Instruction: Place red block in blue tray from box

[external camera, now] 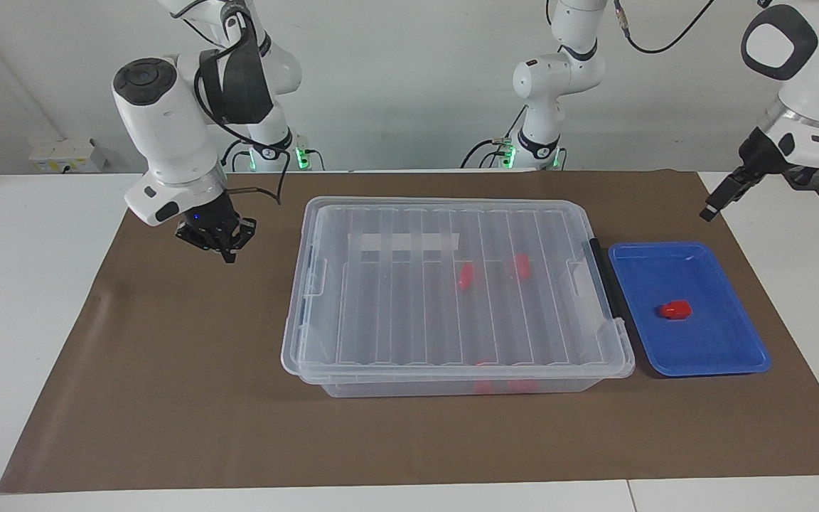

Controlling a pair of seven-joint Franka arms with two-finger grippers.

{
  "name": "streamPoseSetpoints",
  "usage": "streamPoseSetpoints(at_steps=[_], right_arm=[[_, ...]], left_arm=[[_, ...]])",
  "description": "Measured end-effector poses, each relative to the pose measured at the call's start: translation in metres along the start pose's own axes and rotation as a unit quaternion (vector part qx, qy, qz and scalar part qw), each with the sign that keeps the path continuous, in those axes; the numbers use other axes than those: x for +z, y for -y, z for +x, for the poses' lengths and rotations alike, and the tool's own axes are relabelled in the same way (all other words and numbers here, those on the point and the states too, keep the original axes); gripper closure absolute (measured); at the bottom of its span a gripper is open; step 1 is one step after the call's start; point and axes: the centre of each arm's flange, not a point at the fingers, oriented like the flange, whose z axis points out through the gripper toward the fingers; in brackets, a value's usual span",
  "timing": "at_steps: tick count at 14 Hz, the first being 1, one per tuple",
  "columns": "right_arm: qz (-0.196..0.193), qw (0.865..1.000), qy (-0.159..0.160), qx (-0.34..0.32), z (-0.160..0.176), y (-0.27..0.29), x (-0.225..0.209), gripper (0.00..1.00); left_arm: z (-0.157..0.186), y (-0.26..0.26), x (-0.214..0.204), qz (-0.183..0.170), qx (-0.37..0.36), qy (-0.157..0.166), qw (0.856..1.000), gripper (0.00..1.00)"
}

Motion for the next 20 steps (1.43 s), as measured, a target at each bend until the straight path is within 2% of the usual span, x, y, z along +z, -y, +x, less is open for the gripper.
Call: streamPoseSetpoints(at_steps=[6, 8, 9, 12, 20], right_arm=[[-0.004, 1.000, 0.008, 0.016, -0.009, -0.017, -0.049, 0.25], [-0.006, 1.000, 0.018, 0.024, -0.013, -0.026, -0.061, 0.06], [-0.007, 0.999, 0.023, 0.028, -0.015, -0.031, -0.065, 0.00], [-0.009, 0.999, 0.031, 0.037, -0.027, -0.041, -0.079, 0.00], [-0.010, 0.999, 0.027, 0.031, -0.035, -0.034, -0.091, 0.00]], left_arm=[[-0.008, -0.054, -0.008, 0.001, 0.057, -0.005, 0.998, 0.00], [-0.020, -0.073, -0.023, 0.002, 0.076, -0.003, 0.997, 0.00], [-0.026, -0.084, -0.028, 0.003, 0.086, -0.002, 0.996, 0.00], [-0.036, -0.105, -0.032, 0.003, 0.107, -0.002, 0.994, 0.00], [-0.037, -0.100, -0.034, 0.003, 0.106, 0.003, 0.994, 0.00]])
